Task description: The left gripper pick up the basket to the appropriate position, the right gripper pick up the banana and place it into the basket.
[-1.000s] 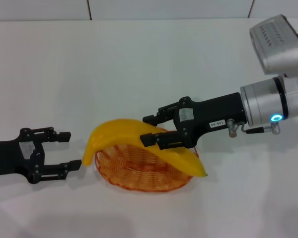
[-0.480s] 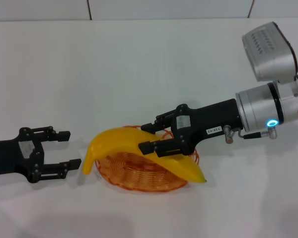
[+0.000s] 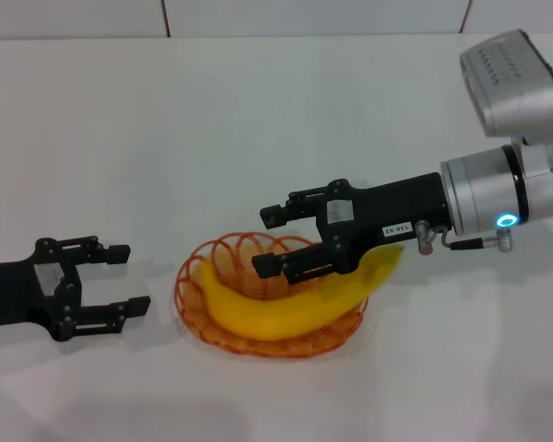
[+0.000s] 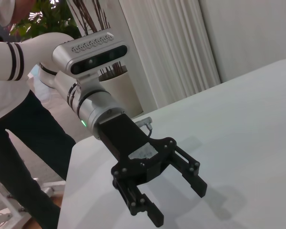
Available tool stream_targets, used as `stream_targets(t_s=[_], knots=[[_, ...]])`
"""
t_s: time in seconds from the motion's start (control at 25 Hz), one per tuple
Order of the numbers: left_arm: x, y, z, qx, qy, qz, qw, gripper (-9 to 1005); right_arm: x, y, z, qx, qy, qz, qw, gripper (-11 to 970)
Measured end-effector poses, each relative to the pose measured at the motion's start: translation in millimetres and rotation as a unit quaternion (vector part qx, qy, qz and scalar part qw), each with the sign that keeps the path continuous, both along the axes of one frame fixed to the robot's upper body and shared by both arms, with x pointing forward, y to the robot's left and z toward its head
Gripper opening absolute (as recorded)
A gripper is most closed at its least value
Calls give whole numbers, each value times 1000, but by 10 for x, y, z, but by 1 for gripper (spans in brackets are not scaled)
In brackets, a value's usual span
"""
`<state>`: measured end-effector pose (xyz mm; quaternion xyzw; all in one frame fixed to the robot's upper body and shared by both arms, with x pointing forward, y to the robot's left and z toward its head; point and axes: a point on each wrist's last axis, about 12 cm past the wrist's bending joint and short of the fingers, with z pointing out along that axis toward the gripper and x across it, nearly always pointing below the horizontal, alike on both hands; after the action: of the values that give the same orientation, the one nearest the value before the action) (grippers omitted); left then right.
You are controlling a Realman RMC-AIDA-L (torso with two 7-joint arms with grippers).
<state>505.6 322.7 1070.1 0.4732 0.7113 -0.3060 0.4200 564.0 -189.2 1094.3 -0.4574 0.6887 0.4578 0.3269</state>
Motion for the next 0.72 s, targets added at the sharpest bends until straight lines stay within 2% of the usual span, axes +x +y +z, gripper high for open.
stream_targets(t_s=[0.04, 0.16, 0.36, 0.4, 0.44, 0.56, 0.72], knots=[[-1, 1, -1, 0, 0, 0, 1000, 759, 0, 0, 0, 0, 0, 0, 1000, 544], [-8, 5, -5, 0, 1, 1, 1000, 759, 0, -4, 12, 1, -1, 2, 1000, 789], [-27, 20, -17, 2, 4, 2, 1000, 759, -6, -44, 73, 5, -11, 13, 1000, 827], [-30, 23, -20, 3, 5, 2, 1000, 759, -33, -150, 98, 2, -17, 19, 1000, 827], [-30, 23, -20, 3, 5, 2, 1000, 759, -33, -150, 98, 2, -17, 19, 1000, 827], [-30, 28, -19, 3, 5, 2, 1000, 759, -111, -439, 119, 2, -30, 13, 999, 826], [-25, 36, -11, 3, 2, 3, 1000, 759, -232, -895, 119, 7, -69, -25, 997, 825]])
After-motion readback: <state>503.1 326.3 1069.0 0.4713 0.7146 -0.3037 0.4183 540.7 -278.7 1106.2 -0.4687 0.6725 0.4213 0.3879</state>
